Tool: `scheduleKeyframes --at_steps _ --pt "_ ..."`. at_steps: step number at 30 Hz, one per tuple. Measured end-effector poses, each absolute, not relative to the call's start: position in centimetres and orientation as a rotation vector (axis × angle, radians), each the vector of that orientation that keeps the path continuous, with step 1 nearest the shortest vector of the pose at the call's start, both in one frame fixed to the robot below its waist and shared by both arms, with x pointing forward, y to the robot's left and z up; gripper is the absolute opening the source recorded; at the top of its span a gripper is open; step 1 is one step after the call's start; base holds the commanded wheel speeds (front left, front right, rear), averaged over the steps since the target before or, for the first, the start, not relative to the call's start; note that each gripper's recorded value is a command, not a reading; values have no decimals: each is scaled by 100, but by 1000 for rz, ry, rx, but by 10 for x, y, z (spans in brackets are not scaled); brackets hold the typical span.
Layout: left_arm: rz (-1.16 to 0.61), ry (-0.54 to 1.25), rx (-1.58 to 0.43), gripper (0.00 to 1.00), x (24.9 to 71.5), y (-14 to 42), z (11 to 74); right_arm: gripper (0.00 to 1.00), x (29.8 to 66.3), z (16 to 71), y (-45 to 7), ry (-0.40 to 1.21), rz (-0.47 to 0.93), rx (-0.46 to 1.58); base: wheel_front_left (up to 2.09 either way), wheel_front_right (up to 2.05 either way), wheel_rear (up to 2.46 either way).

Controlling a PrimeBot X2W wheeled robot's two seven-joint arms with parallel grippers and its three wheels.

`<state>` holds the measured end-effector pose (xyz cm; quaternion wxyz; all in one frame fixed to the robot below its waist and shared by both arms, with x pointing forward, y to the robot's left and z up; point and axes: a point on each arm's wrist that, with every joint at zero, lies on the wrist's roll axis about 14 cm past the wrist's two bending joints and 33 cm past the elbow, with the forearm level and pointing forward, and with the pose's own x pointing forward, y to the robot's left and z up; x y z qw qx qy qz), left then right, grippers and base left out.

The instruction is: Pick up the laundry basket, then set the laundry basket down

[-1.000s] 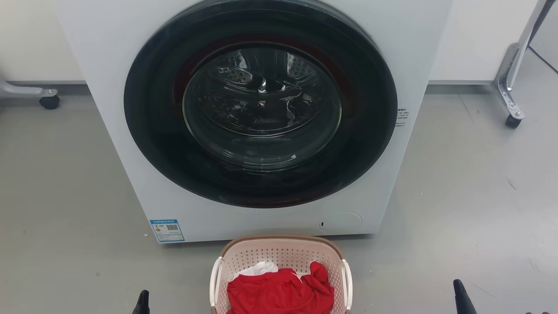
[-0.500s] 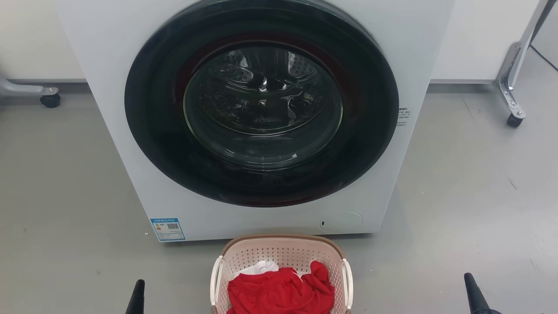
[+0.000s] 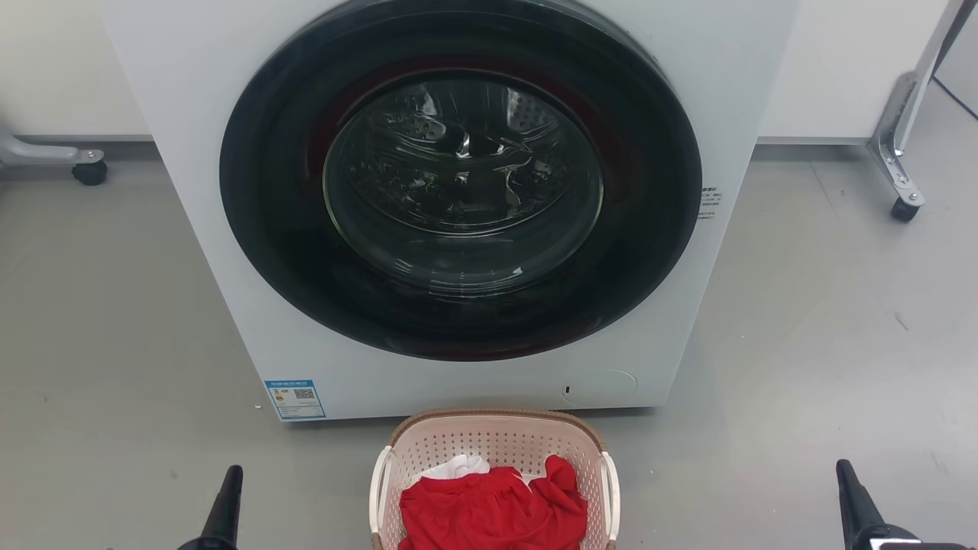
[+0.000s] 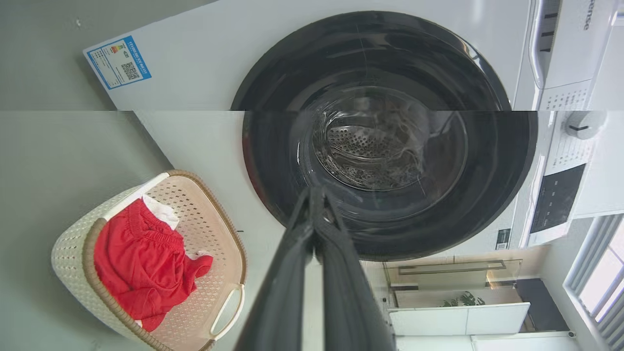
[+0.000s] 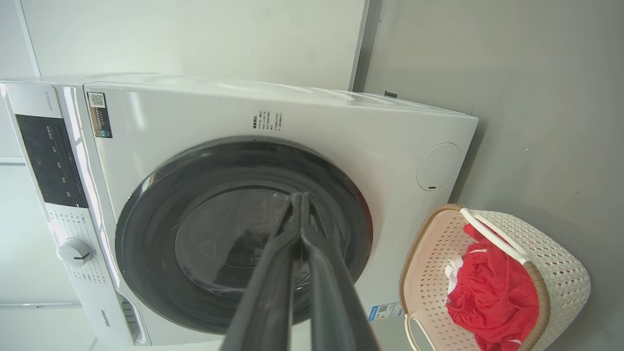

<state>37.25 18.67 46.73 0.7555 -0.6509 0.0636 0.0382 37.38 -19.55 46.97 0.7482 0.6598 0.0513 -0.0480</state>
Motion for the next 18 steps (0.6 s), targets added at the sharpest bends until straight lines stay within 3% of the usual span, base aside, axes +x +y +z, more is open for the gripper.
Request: scheduleKeyframes --at_steps 8,18 --pt "56 90 -1555 0 378 191 478 0 378 478 -205 60 -93 1569 0 0 0" --pt "54 84 -1571 0 379 192 480 0 381 482 -205 51 -81 1574 0 0 0"
